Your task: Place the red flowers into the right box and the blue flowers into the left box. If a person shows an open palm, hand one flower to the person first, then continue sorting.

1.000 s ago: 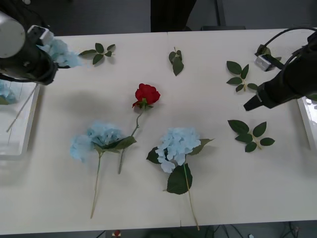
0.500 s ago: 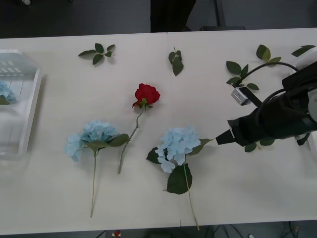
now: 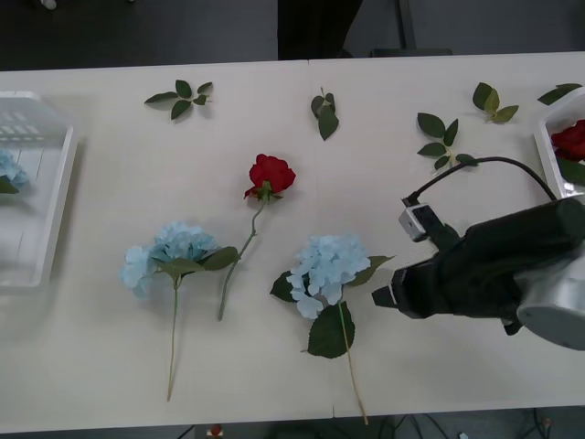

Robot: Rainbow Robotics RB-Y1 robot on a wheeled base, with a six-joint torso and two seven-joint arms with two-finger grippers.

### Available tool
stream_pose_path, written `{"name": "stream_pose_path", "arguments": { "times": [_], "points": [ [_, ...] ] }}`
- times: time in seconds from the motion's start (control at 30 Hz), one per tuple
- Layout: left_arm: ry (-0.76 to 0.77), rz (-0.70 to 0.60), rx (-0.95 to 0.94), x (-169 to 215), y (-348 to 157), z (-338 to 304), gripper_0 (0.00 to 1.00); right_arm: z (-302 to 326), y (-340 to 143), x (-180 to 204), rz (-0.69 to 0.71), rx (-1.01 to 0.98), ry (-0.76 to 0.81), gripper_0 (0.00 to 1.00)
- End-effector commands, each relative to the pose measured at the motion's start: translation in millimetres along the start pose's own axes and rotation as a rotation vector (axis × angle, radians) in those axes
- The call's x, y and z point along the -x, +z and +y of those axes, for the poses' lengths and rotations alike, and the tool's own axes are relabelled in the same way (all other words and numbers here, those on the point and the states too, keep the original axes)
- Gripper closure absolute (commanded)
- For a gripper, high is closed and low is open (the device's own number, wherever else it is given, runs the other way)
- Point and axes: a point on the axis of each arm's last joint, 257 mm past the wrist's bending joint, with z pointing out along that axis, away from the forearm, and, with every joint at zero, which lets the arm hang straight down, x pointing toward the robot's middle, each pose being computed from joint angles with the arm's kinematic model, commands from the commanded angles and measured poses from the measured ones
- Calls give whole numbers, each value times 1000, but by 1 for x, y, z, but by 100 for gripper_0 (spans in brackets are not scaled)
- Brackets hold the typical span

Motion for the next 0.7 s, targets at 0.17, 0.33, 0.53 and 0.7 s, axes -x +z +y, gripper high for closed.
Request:
{"name": "stream_pose_path", "arguments": {
  "times": [0.17,0.33,0.53,0.7],
  "points": [
    [98,-68,-58,17,-6,-2,0,21,14,-32,-21,-25,11,0],
    [84,-138,-182,38,-27,-33,0,32,26,-39,-44,-42,15,0],
    [101,-230,-313,68,-66,-72,0,41,40,-45,-50,-59,14,0],
    [36,-260,-428,94,-85,-113,0,46,54,-47,-57,-75,14,0]
  ]
}}
